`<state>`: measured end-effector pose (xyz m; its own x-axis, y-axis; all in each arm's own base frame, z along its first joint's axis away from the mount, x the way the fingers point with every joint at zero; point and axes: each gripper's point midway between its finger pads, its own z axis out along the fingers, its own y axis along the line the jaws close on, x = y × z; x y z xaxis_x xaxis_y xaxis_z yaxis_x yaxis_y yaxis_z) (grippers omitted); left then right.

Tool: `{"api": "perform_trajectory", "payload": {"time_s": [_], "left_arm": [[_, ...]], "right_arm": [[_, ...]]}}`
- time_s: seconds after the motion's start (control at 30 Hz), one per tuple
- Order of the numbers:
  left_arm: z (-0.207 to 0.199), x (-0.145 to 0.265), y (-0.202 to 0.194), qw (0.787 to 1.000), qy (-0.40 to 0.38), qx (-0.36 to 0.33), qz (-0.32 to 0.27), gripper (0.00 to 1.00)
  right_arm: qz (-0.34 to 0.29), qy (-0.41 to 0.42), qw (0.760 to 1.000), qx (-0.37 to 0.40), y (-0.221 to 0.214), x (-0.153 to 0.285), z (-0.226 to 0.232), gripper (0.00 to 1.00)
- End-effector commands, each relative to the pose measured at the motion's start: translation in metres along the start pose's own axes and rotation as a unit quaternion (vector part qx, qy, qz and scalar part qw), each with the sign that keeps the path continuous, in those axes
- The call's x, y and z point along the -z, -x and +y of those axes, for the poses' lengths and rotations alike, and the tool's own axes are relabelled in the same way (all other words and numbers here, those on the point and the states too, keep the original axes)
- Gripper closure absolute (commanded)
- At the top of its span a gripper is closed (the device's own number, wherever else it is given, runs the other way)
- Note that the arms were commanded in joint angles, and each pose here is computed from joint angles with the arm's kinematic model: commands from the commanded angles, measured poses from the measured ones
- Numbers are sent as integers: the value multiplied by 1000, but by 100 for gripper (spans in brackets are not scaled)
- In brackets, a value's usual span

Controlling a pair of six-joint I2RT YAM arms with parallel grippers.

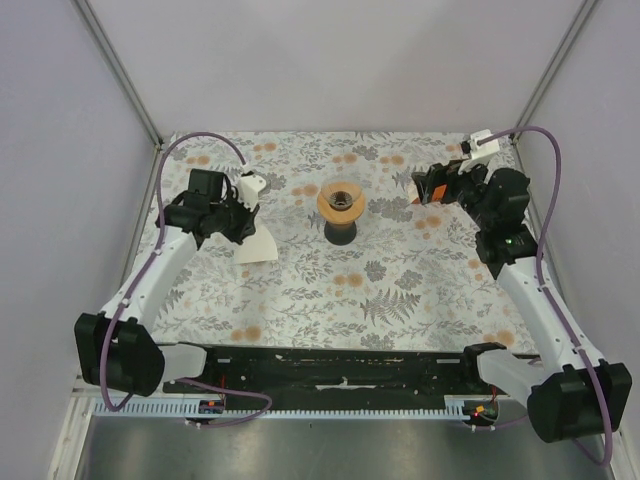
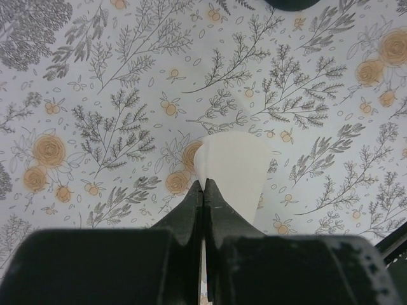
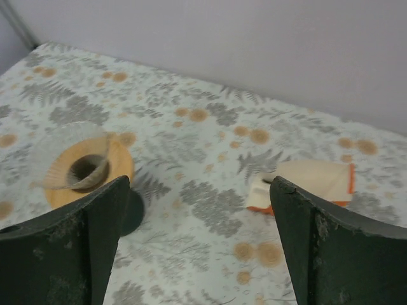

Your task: Place the coffee filter in the dripper

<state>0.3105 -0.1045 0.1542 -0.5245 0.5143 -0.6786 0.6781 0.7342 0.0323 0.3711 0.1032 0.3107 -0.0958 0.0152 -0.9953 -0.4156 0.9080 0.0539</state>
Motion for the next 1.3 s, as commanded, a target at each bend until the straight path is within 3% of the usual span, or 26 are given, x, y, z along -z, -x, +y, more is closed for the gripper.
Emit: {"api": "perform_trajectory", "payload": {"time_s": [0.0, 0.07, 0.13, 0.23, 0.4, 0.53, 0.63, 0.8, 1.13, 1.27], "left_arm": [[-6, 29, 33, 999, -12, -29, -39, 98], [-3, 35, 41, 999, -8, -28, -41, 98], [0, 39, 43, 999, -2, -26, -33, 98], [7, 50, 53, 999, 16, -26, -30, 98], [13, 77, 69, 997, 47, -37, -42, 98], [19, 90, 71, 996, 68, -40, -34, 98], [22, 96, 74, 995, 81, -40, -32, 98], [24, 99, 70, 995, 90, -37, -24, 98], [24, 101, 65, 994, 94, -43, -22, 98], [20, 104, 75, 995, 83, -47, -39, 98]], "right_arm": [[-73, -126, 985, 90, 18, 12, -48, 2], [-99, -118, 972, 176, 14, 14, -53, 2], [-99, -58, 970, 213, 9, 13, -46, 2], [-80, -9, 972, 219, 1, 15, -52, 2], [-45, -81, 970, 225, -3, 18, -109, 2], [-42, -68, 968, 238, -6, 11, -116, 2], [-36, -24, 976, 214, -15, -3, -109, 2], [2, 79, 991, 107, -42, -24, -84, 2], [9, 3, 992, 130, -44, -21, -110, 2], [-3, 36, 997, 69, -28, -26, -90, 2]]}}
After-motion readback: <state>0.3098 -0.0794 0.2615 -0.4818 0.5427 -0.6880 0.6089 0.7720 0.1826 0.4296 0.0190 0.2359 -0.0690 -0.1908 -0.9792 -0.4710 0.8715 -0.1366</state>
